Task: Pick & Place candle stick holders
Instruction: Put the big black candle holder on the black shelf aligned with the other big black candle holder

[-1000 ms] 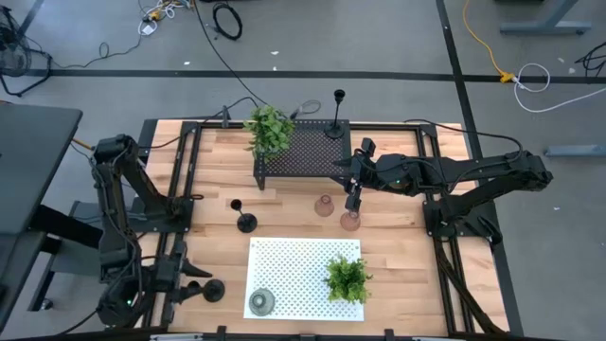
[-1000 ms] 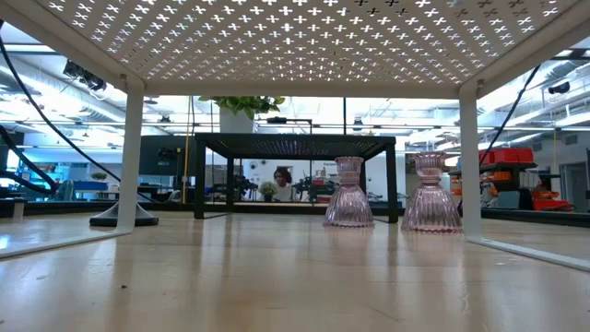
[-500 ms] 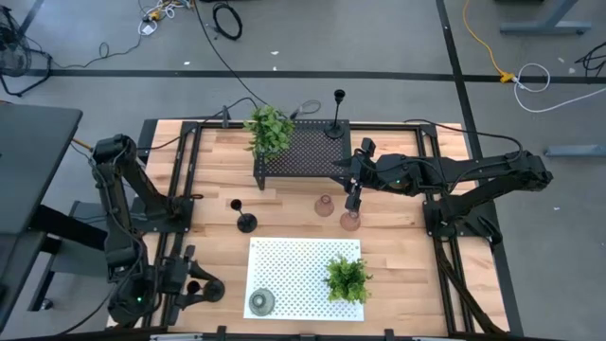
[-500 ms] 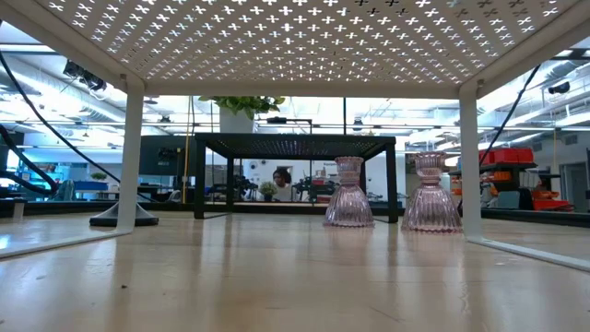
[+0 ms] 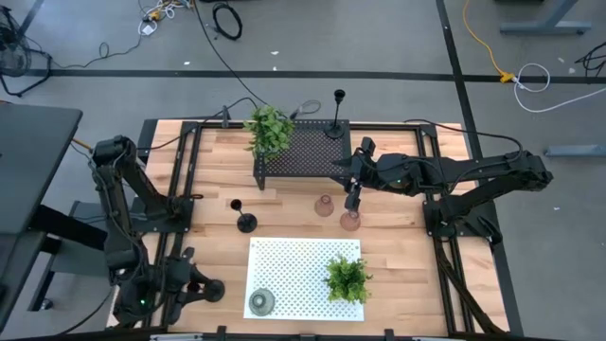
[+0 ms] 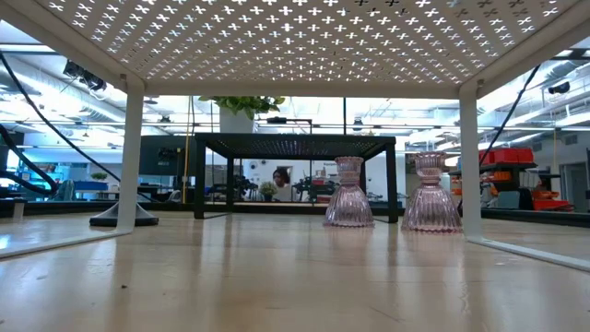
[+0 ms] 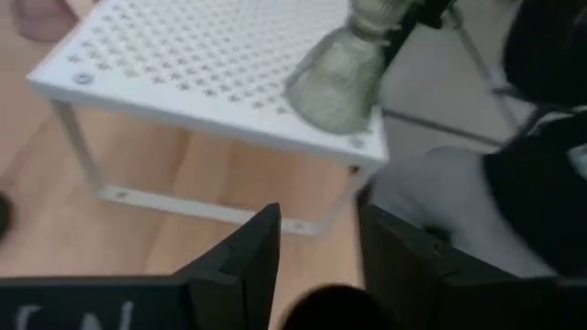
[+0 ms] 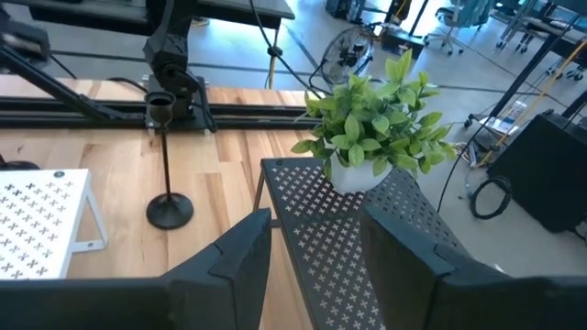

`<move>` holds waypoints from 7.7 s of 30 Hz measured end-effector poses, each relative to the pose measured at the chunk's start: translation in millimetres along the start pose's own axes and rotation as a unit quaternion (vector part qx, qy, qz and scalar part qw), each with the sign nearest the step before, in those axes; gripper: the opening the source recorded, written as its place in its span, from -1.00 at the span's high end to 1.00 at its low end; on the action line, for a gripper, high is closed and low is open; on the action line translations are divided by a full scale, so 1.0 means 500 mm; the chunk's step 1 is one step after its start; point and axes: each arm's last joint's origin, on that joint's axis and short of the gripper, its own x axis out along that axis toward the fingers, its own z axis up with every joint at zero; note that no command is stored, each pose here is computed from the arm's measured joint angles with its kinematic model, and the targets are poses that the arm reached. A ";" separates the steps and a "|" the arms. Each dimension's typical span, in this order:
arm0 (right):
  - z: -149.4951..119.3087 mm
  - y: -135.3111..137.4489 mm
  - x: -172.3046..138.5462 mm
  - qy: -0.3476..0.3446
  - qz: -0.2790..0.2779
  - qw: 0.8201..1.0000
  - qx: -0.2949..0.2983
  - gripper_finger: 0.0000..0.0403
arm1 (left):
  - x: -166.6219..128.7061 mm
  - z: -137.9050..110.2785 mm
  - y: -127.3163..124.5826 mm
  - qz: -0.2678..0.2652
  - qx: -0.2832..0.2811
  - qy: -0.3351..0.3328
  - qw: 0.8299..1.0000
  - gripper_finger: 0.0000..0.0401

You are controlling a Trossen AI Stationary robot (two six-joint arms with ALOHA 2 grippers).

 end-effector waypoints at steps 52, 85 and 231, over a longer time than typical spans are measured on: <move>0.000 0.000 0.000 0.001 0.000 1.000 -0.003 0.16 | 0.004 0.020 0.012 0.058 0.078 -0.094 0.991 0.43; 0.008 0.011 -0.001 -0.029 0.098 0.994 -0.040 0.16 | -0.067 0.483 0.041 0.125 0.098 -0.167 0.973 0.43; -0.229 -0.188 0.079 -0.257 -0.042 0.963 0.072 1.00 | 0.082 0.599 0.229 0.092 0.160 -0.079 0.980 0.43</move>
